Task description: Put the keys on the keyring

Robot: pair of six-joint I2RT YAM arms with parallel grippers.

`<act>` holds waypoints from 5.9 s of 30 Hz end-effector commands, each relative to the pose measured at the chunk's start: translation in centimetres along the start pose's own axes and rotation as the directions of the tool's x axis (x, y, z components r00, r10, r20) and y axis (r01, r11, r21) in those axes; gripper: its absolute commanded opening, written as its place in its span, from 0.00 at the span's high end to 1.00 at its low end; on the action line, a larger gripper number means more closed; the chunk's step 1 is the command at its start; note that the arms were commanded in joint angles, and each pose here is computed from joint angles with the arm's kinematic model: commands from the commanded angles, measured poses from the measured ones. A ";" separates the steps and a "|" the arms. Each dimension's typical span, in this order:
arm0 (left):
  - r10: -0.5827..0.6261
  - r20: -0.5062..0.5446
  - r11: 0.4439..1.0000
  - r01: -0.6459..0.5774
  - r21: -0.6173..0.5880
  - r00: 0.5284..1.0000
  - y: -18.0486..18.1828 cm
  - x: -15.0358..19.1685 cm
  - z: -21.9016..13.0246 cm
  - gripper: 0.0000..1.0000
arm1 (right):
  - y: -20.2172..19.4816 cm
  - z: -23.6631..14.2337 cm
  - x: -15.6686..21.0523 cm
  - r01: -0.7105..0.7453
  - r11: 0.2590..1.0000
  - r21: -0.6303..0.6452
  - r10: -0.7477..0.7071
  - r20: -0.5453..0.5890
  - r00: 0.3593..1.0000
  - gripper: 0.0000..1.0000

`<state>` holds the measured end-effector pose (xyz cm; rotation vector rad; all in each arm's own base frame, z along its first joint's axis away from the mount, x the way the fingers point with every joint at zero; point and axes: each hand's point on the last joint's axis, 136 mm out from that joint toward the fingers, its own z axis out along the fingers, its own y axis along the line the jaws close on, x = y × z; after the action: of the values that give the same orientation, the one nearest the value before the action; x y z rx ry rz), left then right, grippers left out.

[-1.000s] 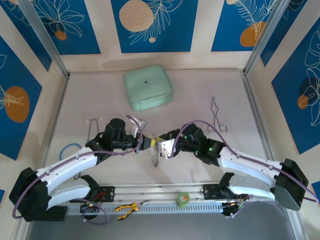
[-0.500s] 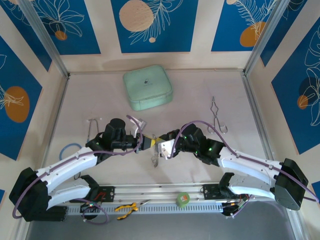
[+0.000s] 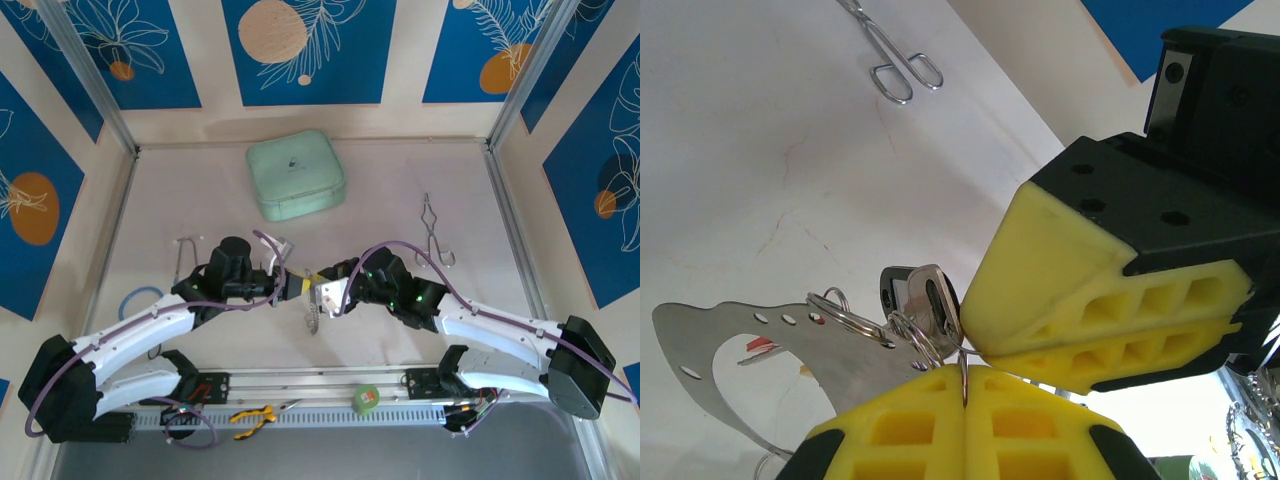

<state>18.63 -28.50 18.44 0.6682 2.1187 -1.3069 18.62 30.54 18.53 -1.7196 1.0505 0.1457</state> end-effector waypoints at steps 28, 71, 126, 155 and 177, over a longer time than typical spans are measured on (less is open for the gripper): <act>0.048 0.086 0.995 -0.055 0.083 0.995 -2.0 -2.6 -0.2 1.00 | 2.2 0.4 -1.2 -0.050 0.991 -0.127 0.058 0.056 0.997 1.00; 0.019 0.248 0.973 -0.075 0.218 0.969 -3.8 -5.1 -1.5 1.00 | 3.2 -1.5 -2.3 -0.357 0.883 -0.305 0.397 0.078 0.914 1.00; 0.610 0.560 0.642 -0.764 0.065 0.561 -7.6 -3.7 -4.6 1.00 | -3.0 -4.6 -4.1 -0.640 0.708 -0.298 0.702 0.194 0.685 0.74; 0.600 0.575 0.650 -0.758 0.056 0.556 -7.8 -3.4 -4.7 1.00 | -2.8 -3.4 -6.5 -0.599 0.677 -0.428 0.724 0.243 0.646 0.82; 0.661 0.389 0.721 -0.687 -0.092 0.642 -2.7 -1.3 -3.4 0.71 | -0.4 -3.0 -3.7 -0.616 0.673 -0.409 0.691 0.051 0.721 1.00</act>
<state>16.67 -26.98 24.29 0.9773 1.2061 -1.0406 15.76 30.86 22.70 -1.4460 1.4973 1.0818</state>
